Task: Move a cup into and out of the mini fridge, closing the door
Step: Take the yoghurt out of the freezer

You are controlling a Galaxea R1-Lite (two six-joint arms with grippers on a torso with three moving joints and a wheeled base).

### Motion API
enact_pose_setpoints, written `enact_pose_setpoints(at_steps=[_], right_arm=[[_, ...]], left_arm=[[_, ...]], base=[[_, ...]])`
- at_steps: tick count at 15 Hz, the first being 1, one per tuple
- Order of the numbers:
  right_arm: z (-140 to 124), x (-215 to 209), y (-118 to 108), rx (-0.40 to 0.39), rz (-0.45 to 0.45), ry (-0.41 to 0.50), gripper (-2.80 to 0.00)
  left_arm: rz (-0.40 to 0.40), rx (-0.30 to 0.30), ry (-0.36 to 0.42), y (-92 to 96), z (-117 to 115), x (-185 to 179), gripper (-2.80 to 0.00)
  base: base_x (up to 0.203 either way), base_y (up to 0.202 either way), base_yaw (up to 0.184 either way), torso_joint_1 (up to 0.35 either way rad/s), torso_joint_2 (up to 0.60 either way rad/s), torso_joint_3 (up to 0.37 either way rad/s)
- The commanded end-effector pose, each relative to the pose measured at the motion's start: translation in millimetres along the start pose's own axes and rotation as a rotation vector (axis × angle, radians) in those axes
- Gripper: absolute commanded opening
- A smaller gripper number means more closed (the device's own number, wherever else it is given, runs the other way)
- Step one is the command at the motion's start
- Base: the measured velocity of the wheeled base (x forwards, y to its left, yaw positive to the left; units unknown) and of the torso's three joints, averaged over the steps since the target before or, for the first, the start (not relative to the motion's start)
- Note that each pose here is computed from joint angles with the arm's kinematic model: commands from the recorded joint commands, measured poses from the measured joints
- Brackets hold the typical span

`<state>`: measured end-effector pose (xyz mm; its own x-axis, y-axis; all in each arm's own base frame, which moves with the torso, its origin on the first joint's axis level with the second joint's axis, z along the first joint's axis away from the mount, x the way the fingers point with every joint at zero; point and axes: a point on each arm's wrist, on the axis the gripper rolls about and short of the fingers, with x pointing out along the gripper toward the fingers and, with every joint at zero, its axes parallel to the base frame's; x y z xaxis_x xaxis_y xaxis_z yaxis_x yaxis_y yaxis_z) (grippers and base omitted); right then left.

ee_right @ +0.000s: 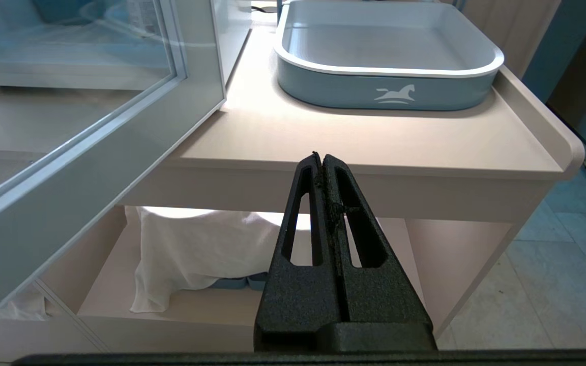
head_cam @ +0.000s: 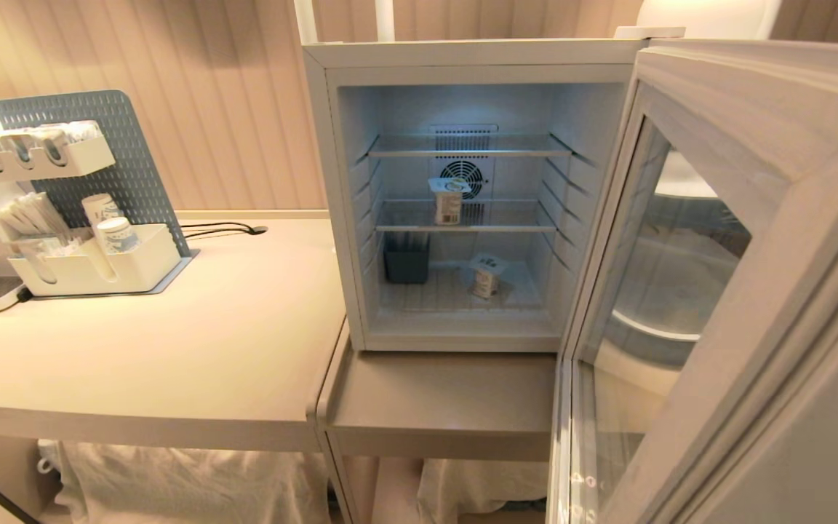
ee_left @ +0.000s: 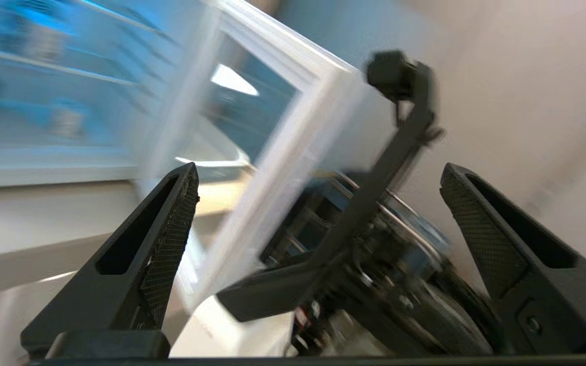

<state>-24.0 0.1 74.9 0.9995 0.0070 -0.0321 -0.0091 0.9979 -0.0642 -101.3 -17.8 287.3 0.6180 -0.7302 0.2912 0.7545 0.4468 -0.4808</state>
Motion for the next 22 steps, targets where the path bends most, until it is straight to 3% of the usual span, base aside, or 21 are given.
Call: enact_pose_setpoints(at_steps=[1,3,5,6,8,11,13,15,17,19,21,22], right_arm=[[0.0,0.0,0.0,0.0,0.001,0.0,-2.8],[0.0,0.0,0.0,-0.002,0.002,0.0,-2.8],[0.0,0.0,0.0,0.0,0.001,0.0,-2.8],[0.2,0.0,0.0,0.0,0.001,-0.001,-2.8],[0.0,0.0,0.0,0.0,0.001,0.0,-2.8],[0.0,0.0,0.0,0.0,0.0,0.0,-2.8],[0.0,0.0,0.0,0.0,-0.001,0.0,-2.8],[0.0,0.0,0.0,0.0,0.001,0.0,-2.8],[0.0,0.0,-0.1,0.0,0.001,0.0,-2.8],[0.0,0.0,0.0,0.0,-0.002,0.0,-2.8],[0.1,-0.1,0.0,0.0,0.002,0.001,-2.8],[0.3,-0.1,0.0,0.0,0.001,0.0,-2.8]], left_arm=[[0.063,0.011,-0.07,-13.9,-9.3,-13.9,0.0],[0.1,0.016,-0.09,-14.9,-8.8,-14.8,0.0],[0.127,0.055,-0.123,-34.6,-0.4,-15.9,0.0],[0.184,0.065,-0.141,-45.8,-2.1,-13.1,0.0],[0.274,0.028,-0.138,-51.3,-8.9,-11.5,0.0],[0.309,0.06,-0.193,-65.5,-10.4,-11.7,0.0],[0.349,0.024,-0.181,-67.8,-15.9,-14.1,0.0],[0.337,0.067,-0.178,-70.9,-13.7,-18.8,0.0],[0.32,0.154,-0.135,-65.7,-9.0,-29.3,0.0],[0.41,0.112,-0.101,-55.0,-15.0,-34.9,0.0],[0.39,0.15,-0.085,-47.2,-13.3,-54.1,0.0],[0.417,0.183,-0.067,-40.9,-20.2,-61.3,-2.8]], base=[[0.0,0.0,0.0,0.0,0.0,0.0],[0.0,0.0,0.0,0.0,0.0,0.0],[0.0,0.0,0.0,0.0,0.0,0.0],[0.0,0.0,0.0,0.0,0.0,0.0],[0.0,0.0,0.0,0.0,0.0,0.0],[0.0,0.0,0.0,0.0,0.0,0.0],[0.0,0.0,0.0,0.0,0.0,0.0],[0.0,0.0,0.0,0.0,0.0,0.0],[0.0,0.0,0.0,0.0,0.0,0.0],[0.0,0.0,0.0,0.0,0.0,0.0],[0.0,0.0,0.0,0.0,0.0,0.0],[0.0,0.0,0.0,0.0,0.0,0.0]])
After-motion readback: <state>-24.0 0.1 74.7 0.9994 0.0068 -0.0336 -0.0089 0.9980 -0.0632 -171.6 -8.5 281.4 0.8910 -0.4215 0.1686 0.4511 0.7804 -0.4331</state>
